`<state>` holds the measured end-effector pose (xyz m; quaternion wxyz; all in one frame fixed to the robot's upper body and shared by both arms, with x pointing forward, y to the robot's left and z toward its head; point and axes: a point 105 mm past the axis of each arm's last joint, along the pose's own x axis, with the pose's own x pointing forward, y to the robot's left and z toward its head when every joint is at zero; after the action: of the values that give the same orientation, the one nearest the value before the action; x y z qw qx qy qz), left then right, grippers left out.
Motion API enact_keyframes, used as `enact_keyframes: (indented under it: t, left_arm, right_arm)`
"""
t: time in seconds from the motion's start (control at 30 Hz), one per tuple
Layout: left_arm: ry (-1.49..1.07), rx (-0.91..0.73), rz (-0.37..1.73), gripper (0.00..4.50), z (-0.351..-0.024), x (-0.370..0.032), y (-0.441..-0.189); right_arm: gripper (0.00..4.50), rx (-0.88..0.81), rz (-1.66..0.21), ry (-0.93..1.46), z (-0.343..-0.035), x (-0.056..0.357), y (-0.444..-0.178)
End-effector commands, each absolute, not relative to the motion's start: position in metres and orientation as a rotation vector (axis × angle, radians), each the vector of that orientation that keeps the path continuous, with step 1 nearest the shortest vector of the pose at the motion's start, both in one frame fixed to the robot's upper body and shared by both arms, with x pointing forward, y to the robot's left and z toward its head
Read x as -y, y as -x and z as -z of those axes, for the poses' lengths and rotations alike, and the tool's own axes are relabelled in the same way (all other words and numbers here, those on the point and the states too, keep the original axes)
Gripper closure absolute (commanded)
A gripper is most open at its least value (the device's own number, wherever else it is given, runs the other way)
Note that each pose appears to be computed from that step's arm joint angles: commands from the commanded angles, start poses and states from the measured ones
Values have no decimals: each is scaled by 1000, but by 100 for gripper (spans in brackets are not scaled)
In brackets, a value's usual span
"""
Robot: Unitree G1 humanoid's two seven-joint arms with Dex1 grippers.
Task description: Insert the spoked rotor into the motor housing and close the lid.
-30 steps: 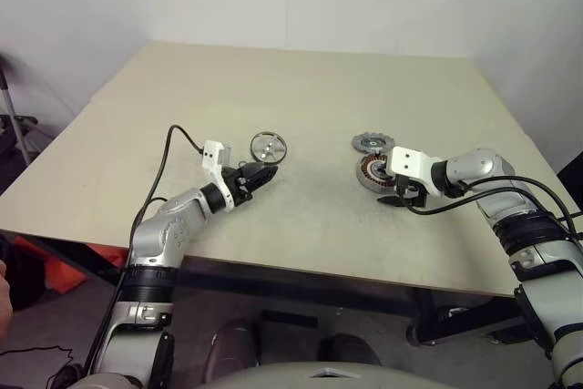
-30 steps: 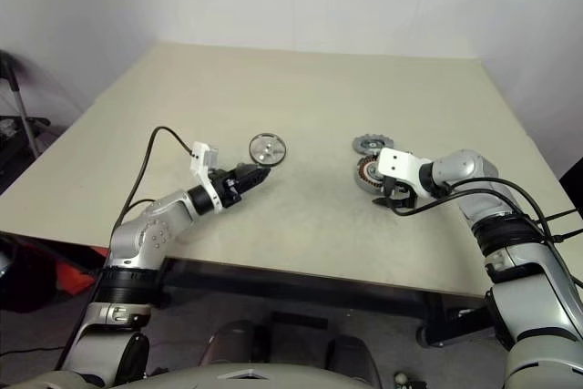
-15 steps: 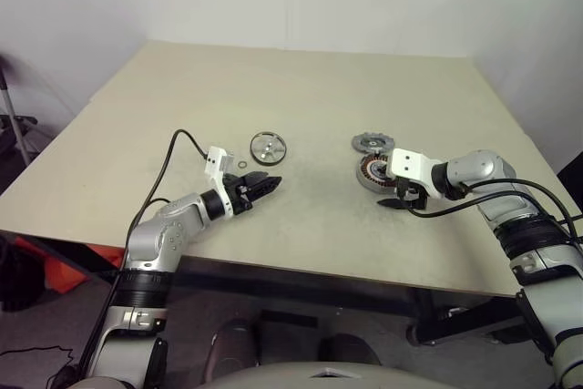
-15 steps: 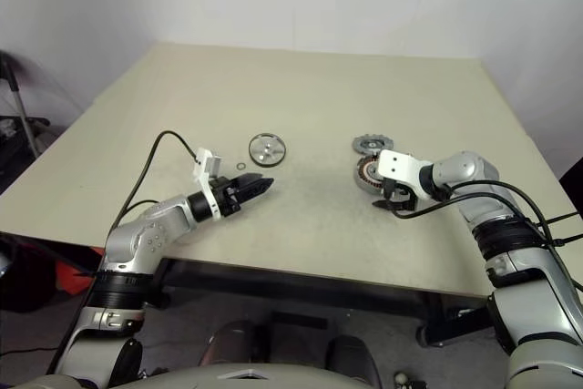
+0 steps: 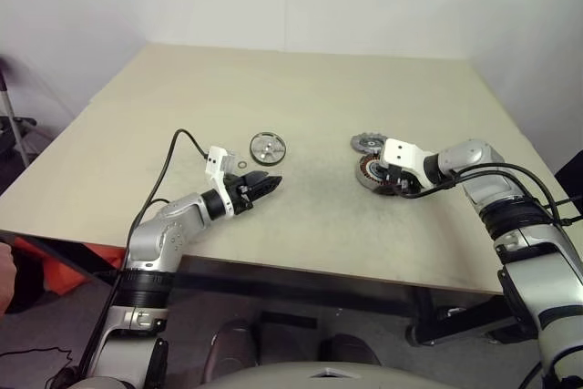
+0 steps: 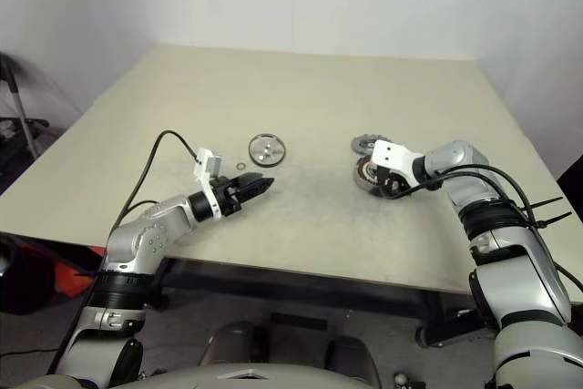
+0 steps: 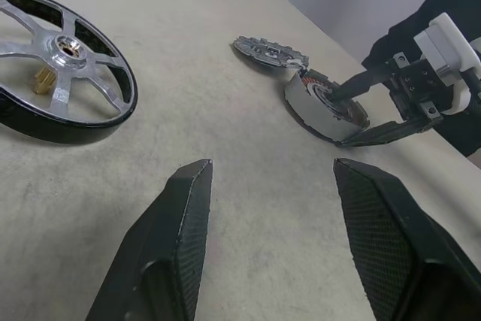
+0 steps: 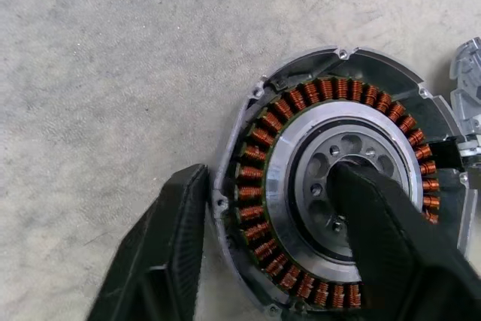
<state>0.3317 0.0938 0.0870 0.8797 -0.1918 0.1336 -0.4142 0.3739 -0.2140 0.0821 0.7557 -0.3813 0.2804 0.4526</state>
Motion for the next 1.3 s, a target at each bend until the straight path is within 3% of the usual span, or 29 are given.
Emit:
enact_keyframes:
  t: [0.03, 0.27, 0.57, 0.73, 1.0, 1.3]
  left_arm:
    - [388, -224, 861, 174, -99, -96, -336]
    - [381, -216, 860, 174, -101, -97, -338]
    - [362, -191, 807, 174, -105, -116, -346]
    - [351, -172, 749, 174, -108, -136, -351]
    - [336, -156, 702, 174, -112, -155, -353]
    - [377, -167, 704, 174, -108, -153, -351]
  right_arm:
    - [237, -659, -941, 753, -79, 218, -376]
    - [242, -614, -942, 656, -95, 199, -377]
    - [242, -486, -1039, 475, -127, 126, -367]
    - [242, -466, -1078, 458, -128, 98, -357]
    - [242, -496, -1055, 489, -108, 89, -357]
    - [242, -366, -1048, 535, -133, 93, -358]
